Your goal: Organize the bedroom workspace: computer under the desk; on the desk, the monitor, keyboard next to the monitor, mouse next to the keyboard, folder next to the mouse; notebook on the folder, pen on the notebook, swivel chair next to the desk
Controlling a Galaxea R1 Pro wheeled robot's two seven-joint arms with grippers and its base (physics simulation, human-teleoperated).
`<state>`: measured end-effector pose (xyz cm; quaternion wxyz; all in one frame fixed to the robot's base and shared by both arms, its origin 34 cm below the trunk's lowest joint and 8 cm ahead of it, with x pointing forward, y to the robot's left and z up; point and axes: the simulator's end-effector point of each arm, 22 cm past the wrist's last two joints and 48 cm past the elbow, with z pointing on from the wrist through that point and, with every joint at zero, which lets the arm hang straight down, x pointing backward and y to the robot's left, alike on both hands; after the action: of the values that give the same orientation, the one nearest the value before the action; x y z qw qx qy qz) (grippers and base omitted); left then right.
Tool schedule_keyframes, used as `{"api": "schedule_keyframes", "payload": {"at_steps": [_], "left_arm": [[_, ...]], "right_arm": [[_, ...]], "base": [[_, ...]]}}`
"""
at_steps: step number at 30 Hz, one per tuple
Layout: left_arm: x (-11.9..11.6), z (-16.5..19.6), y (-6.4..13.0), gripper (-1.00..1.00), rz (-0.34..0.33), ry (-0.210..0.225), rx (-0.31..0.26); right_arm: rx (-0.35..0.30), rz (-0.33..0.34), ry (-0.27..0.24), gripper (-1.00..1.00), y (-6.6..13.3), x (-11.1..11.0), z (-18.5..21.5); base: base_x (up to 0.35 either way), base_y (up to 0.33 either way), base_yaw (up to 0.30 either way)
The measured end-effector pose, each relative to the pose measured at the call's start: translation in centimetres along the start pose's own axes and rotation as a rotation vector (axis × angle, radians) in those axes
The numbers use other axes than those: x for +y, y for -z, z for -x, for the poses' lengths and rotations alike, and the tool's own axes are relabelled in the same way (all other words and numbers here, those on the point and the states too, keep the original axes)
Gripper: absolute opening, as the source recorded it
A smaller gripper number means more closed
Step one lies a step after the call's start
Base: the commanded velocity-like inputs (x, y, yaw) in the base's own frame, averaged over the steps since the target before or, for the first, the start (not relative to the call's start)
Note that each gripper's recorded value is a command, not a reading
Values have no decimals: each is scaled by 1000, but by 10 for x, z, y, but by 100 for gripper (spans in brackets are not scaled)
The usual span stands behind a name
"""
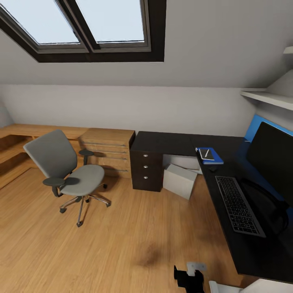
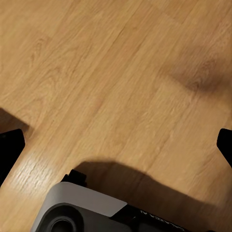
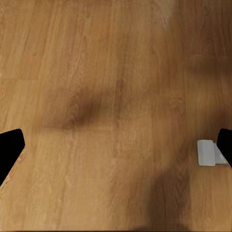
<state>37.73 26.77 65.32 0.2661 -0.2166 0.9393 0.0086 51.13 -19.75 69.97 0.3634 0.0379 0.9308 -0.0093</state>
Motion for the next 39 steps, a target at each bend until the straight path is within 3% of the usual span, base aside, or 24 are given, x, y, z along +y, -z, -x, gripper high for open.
{"api": "schedule_keyframes", "payload": {"at_steps": [4,12,21,26,28,30,32,39], "left_arm": [[0,0,0,100,0,0,0],[0,0,0,100,1,0,0],[0,0,0,100,1,-3,0],[0,0,0,100,2,-2,-2],[0,0,0,100,2,-2,-1],[0,0,0,100,2,-2,-1],[0,0,0,100,0,-2,0],[-1,0,0,100,-2,-4,0]], "right_arm": [[-38,9,-12,100,-9,6,35],[-37,36,-55,100,-20,19,119],[-27,126,-222,100,1,34,212],[-75,123,-277,100,15,-3,254],[-72,118,-285,100,17,-11,252],[-69,87,-286,100,18,-39,246],[-69,75,-293,100,18,-54,245],[-66,91,-346,100,19,-61,246]], "base": [[0,0,0],[0,0,0],[0,0,0],[0,0,0],[0,0,0],[0,0,0],[0,0,0],[-35,-16,0]]}}
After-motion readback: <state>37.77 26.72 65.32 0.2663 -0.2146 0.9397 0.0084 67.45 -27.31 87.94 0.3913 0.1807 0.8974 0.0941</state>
